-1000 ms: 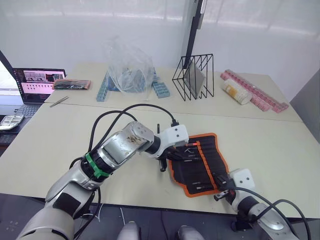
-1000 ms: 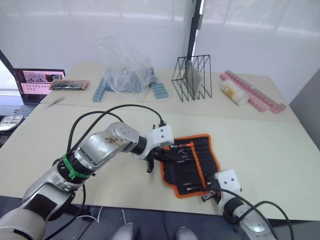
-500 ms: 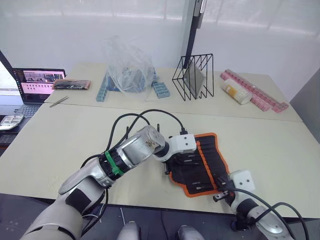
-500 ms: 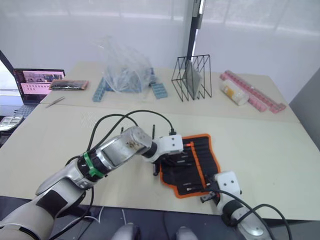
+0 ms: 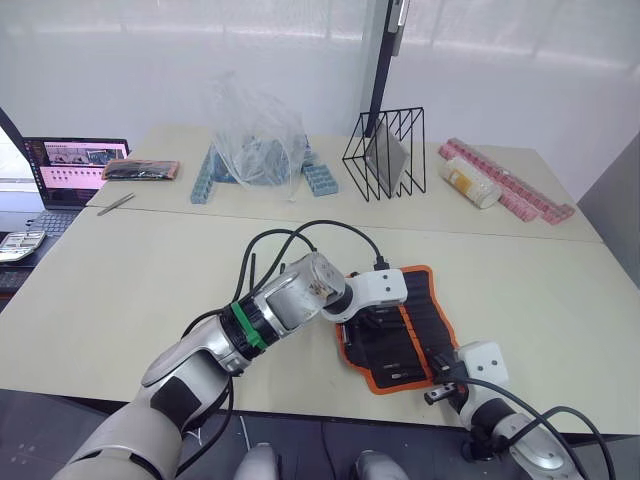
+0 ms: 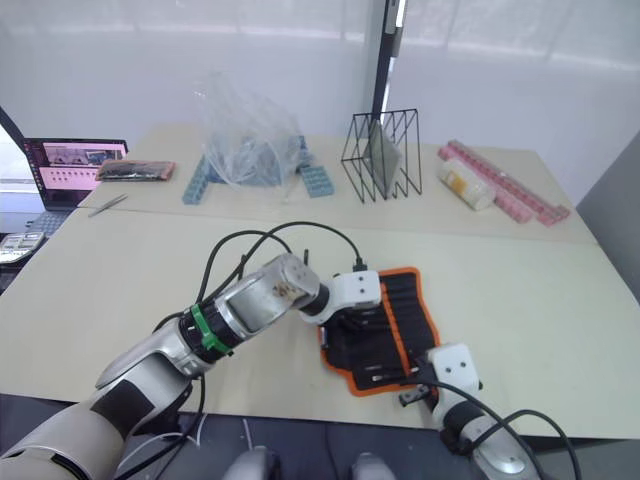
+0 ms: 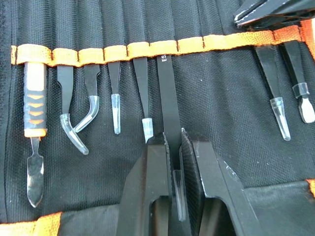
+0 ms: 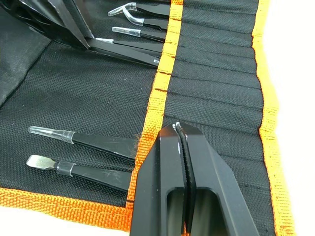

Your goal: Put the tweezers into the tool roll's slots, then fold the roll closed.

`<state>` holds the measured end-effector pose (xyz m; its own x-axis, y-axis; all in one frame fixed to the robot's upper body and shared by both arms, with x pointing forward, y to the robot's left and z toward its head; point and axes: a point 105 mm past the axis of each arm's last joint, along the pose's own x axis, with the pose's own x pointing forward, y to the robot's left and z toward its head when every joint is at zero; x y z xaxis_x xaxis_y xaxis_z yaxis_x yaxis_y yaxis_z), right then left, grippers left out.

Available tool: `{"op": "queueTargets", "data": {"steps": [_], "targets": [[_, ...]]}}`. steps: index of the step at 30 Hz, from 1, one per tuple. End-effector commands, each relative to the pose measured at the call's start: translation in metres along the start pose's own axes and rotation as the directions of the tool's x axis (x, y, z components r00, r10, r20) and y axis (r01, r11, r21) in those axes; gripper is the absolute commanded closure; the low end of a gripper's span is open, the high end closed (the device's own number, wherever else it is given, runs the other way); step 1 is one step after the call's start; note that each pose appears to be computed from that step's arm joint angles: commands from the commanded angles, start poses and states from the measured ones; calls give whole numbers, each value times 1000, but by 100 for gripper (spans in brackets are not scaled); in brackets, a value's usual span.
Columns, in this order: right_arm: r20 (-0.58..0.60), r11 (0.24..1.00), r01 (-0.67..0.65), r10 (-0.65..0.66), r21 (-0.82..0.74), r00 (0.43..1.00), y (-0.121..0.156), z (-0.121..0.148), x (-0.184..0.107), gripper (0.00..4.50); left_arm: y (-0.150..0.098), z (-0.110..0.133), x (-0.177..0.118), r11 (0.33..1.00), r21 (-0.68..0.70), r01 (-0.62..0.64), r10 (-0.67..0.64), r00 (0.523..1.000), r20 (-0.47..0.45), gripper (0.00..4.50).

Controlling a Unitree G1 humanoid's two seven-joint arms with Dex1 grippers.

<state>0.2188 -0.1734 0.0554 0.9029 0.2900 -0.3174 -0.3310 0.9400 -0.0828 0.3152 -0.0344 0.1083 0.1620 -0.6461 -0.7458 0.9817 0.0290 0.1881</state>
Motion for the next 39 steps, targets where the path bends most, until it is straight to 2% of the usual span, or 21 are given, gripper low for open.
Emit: {"op": "queueTargets", "data": {"steps": [1,12,21,25,32,34,39], "targets": [[-160,996,-48,59,71,985,15,-40,-5,450,6,14,-9,999,45,-27,26,999,28,446],[-165,995,-67,78,70,983,21,-42,-3,450,9,22,4,998,61,-32,29,999,45,446],[-177,994,-78,90,70,980,23,-44,-3,450,6,42,33,995,95,-26,16,995,96,446],[-177,994,-84,96,70,980,24,-44,-3,450,10,39,42,993,105,-47,36,995,98,446],[-178,994,-82,93,68,980,24,-44,-3,450,14,35,36,993,106,-53,43,994,99,446],[-178,994,-82,93,68,980,24,-44,-3,450,15,35,34,992,109,-59,48,994,101,359],[-177,995,-82,92,63,980,23,-43,0,450,24,39,11,985,144,-95,79,990,116,203]]}}
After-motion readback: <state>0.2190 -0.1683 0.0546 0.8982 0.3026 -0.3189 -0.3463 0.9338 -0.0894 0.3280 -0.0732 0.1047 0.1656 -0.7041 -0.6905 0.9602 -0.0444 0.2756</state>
